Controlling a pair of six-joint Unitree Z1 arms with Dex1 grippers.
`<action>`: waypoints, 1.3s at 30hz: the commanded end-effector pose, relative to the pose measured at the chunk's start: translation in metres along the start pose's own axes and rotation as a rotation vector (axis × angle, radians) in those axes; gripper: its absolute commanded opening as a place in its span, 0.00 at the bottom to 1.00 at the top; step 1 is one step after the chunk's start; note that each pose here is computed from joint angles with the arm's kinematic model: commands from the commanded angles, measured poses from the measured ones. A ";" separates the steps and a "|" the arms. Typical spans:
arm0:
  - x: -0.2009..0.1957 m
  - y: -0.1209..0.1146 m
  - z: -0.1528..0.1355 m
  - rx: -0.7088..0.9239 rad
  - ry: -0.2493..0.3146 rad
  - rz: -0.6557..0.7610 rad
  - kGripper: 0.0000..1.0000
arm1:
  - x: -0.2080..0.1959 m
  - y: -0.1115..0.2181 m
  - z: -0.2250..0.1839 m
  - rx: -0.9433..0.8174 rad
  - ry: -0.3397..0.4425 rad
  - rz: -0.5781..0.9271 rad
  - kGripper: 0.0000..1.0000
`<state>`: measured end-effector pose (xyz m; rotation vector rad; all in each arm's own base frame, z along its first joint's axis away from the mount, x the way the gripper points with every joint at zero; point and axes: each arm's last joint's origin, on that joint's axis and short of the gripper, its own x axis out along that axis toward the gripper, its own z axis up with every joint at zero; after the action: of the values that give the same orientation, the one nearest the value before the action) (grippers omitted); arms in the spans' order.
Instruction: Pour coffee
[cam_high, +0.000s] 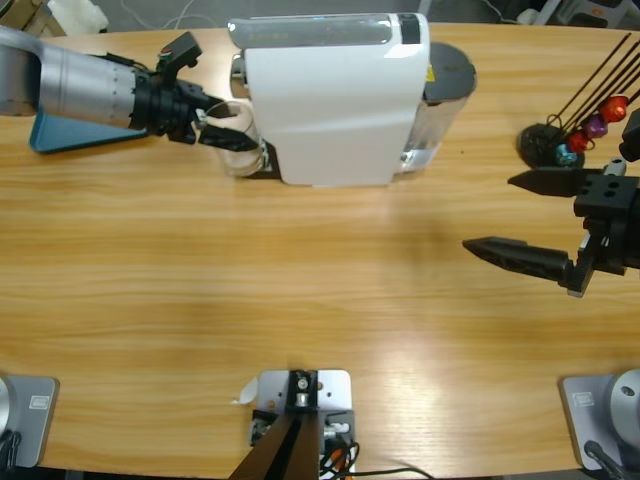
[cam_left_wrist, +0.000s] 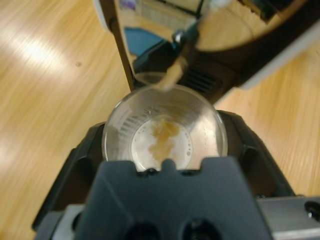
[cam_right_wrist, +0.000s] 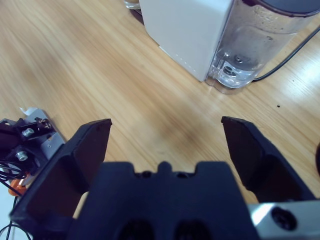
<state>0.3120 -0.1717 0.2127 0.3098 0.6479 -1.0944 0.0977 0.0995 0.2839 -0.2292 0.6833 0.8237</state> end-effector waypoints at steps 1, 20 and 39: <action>-0.051 0.009 -0.032 -0.091 0.007 0.127 0.00 | 0.008 0.001 -0.004 -0.001 0.039 0.014 1.00; -0.125 0.116 -0.094 -0.474 -0.094 0.674 0.00 | 0.014 0.001 -0.003 0.002 0.067 0.017 1.00; -0.106 0.124 -0.119 -0.556 -0.024 0.669 0.99 | 0.013 0.001 -0.001 0.002 0.072 0.015 1.00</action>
<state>0.3544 0.0203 0.1918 0.0279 0.6847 -0.2846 0.1029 0.1044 0.2791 -0.2423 0.7216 0.8194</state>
